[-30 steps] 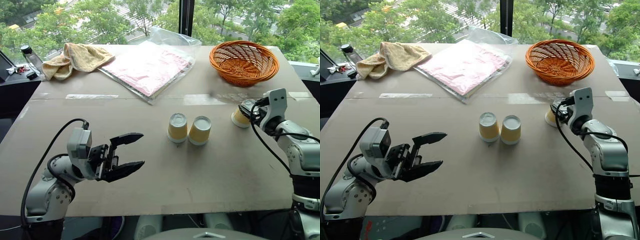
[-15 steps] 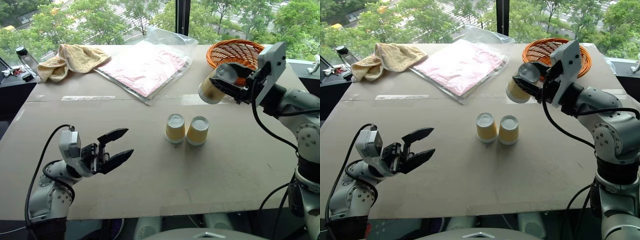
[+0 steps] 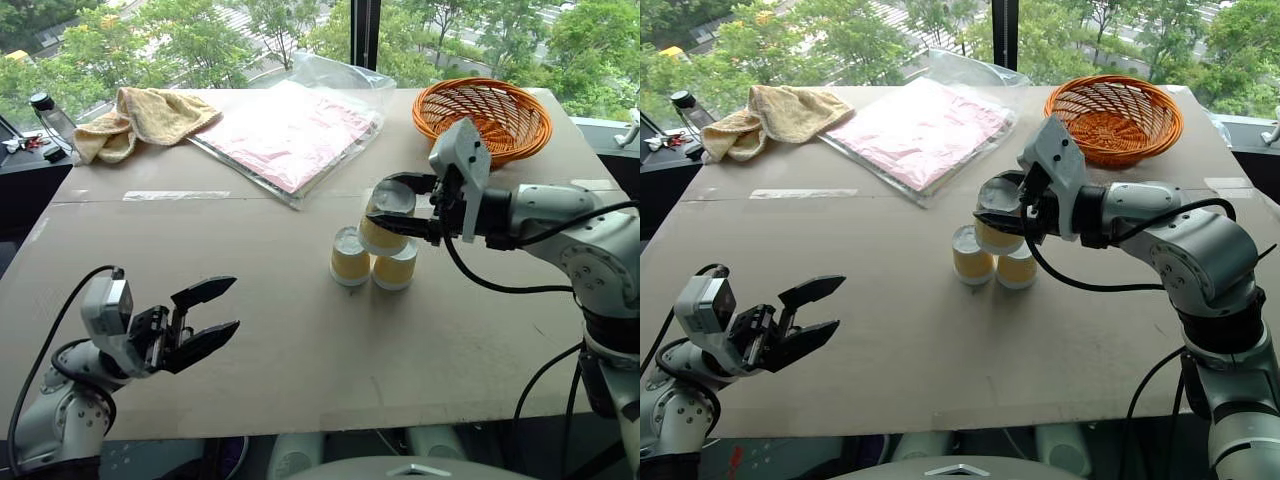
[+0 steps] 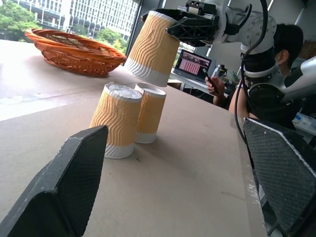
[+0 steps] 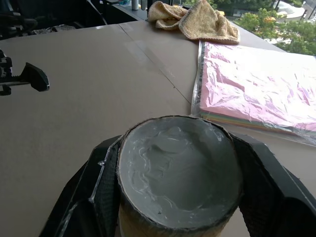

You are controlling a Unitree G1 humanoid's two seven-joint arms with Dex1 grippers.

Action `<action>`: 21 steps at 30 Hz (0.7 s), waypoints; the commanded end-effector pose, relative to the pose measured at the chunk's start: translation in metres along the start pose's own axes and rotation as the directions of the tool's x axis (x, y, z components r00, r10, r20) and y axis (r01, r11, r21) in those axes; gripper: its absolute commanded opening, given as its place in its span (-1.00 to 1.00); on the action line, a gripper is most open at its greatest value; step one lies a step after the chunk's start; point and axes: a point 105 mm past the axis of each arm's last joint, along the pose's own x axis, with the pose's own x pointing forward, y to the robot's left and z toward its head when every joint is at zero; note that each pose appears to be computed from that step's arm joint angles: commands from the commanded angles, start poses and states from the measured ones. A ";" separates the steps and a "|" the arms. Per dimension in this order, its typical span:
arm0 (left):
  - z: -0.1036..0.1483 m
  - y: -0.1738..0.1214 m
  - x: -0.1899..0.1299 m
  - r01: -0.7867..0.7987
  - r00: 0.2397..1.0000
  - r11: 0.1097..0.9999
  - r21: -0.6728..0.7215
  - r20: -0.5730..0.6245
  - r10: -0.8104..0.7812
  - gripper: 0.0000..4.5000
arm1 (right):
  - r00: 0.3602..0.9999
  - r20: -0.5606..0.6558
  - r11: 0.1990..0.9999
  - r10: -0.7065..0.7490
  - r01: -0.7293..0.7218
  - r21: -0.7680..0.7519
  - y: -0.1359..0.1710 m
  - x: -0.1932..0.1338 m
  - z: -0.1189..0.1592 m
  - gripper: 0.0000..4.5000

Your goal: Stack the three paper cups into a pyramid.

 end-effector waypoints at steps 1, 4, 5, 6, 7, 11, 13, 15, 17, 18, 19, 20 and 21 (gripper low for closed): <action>0.012 -0.002 -0.002 0.002 1.000 1.000 0.029 0.031 -0.003 1.00 | 1.000 0.030 0.998 -0.003 0.005 -0.061 0.002 0.002 0.012 0.17; 0.014 -0.002 0.000 0.002 0.999 1.000 0.031 0.043 -0.004 1.00 | 1.000 0.015 0.999 0.003 -0.003 -0.053 0.004 0.005 0.007 0.17; 0.015 -0.001 0.001 0.002 0.999 1.000 0.031 0.052 -0.004 1.00 | 1.000 0.002 0.999 0.006 -0.006 -0.052 0.004 0.006 0.004 0.17; 0.017 -0.001 0.003 0.003 0.998 0.999 0.032 0.059 -0.005 1.00 | 1.000 -0.009 0.999 0.001 -0.002 -0.050 0.004 0.008 0.000 0.33; 0.019 -0.001 0.005 0.005 0.997 0.999 0.035 0.071 -0.007 1.00 | 1.000 -0.020 0.999 -0.006 0.005 -0.048 0.002 0.008 -0.003 0.52; 0.030 -0.002 0.015 0.020 0.991 0.998 0.065 0.130 -0.029 1.00 | 0.998 0.007 0.997 -0.059 0.060 -0.058 -0.006 0.003 -0.002 0.96; 0.037 -0.006 0.023 0.040 0.985 0.997 0.073 0.163 -0.052 1.00 | 0.992 0.088 0.994 -0.087 0.092 -0.053 -0.009 -0.011 0.013 0.96; 0.039 -0.008 0.029 0.053 0.982 0.996 0.066 0.176 -0.064 1.00 | 0.984 0.144 0.992 -0.102 0.111 -0.054 -0.010 -0.023 0.023 0.96; 0.036 -0.007 0.032 0.048 0.984 0.998 0.047 0.172 -0.056 1.00 | 0.974 0.203 0.990 -0.101 0.118 -0.072 -0.007 -0.039 0.031 0.96; 0.033 -0.006 0.032 0.045 0.986 0.998 0.035 0.162 -0.050 1.00 | 0.969 0.224 0.989 -0.105 0.124 -0.075 -0.006 -0.048 0.032 0.96; 0.031 -0.006 0.033 0.042 0.987 0.999 0.027 0.155 -0.046 1.00 | 0.966 0.236 0.989 -0.108 0.129 -0.076 -0.005 -0.054 0.032 0.96; 0.027 -0.004 0.033 0.026 0.989 0.999 0.018 0.143 -0.028 1.00 | 0.965 0.235 0.988 -0.117 0.137 -0.071 -0.004 -0.063 0.028 0.96; 0.024 -0.002 0.033 0.009 0.991 1.000 0.013 0.130 -0.011 1.00 | 0.965 0.229 0.987 -0.126 0.146 -0.070 -0.002 -0.070 0.024 0.96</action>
